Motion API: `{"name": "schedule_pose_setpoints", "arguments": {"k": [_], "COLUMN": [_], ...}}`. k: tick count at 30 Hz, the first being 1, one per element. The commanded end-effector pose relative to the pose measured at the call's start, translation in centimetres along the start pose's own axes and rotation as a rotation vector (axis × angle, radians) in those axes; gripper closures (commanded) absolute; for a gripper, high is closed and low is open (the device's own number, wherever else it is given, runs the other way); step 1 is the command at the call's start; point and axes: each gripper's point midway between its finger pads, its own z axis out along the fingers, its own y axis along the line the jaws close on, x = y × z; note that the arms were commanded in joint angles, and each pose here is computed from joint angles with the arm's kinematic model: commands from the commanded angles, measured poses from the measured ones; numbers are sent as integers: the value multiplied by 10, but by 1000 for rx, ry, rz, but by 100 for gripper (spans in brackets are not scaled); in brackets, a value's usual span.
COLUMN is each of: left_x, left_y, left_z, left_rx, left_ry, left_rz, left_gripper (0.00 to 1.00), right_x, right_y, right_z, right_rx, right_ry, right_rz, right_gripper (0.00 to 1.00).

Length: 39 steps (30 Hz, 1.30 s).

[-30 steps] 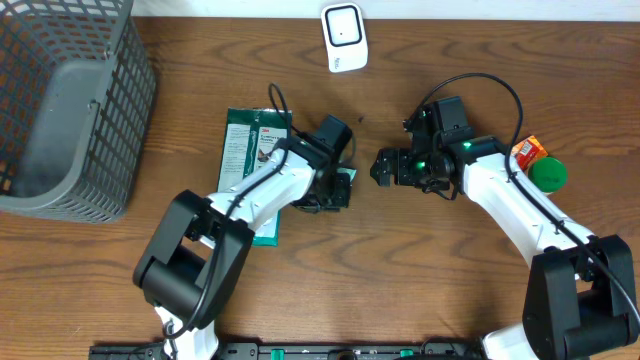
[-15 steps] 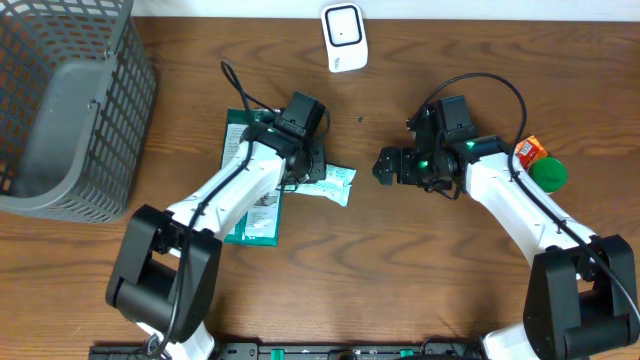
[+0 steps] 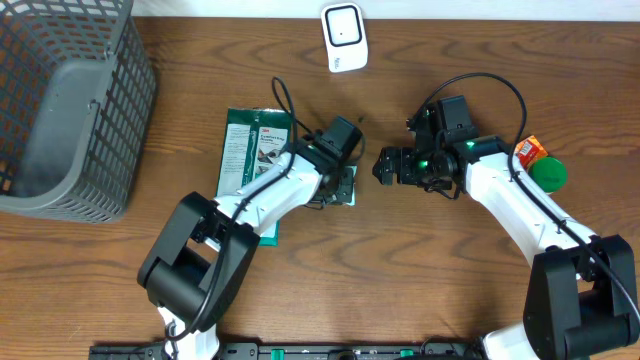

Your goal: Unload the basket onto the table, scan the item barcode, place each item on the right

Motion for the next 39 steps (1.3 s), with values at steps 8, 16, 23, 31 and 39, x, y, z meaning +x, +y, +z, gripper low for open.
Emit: {"name": "schedule_pose_setpoints", "arguments": {"k": [8, 16, 23, 31, 39], "left_x": [-35, -57, -43, -20, -15], "left_y": [-4, 44, 77, 86, 83], "left_z": [-47, -73, -47, 2, 19], "left_rx": [12, -58, -116, -170, -152], "left_ry": [-160, -226, -127, 1, 37], "left_rz": [-17, -108, -169, -162, -182], "left_gripper": [83, 83, 84, 83, 83], "right_x": [-6, -6, -6, -6, -3], "right_y": [2, 2, 3, 9, 21], "right_z": [-4, -4, -4, -3, 9], "right_rx": [-10, -11, -16, -23, -53], "right_ry": [-16, -16, -17, -21, -28], "right_rz": [-14, -15, -16, -37, -110], "right_gripper": [1, 1, 1, 1, 1]}}
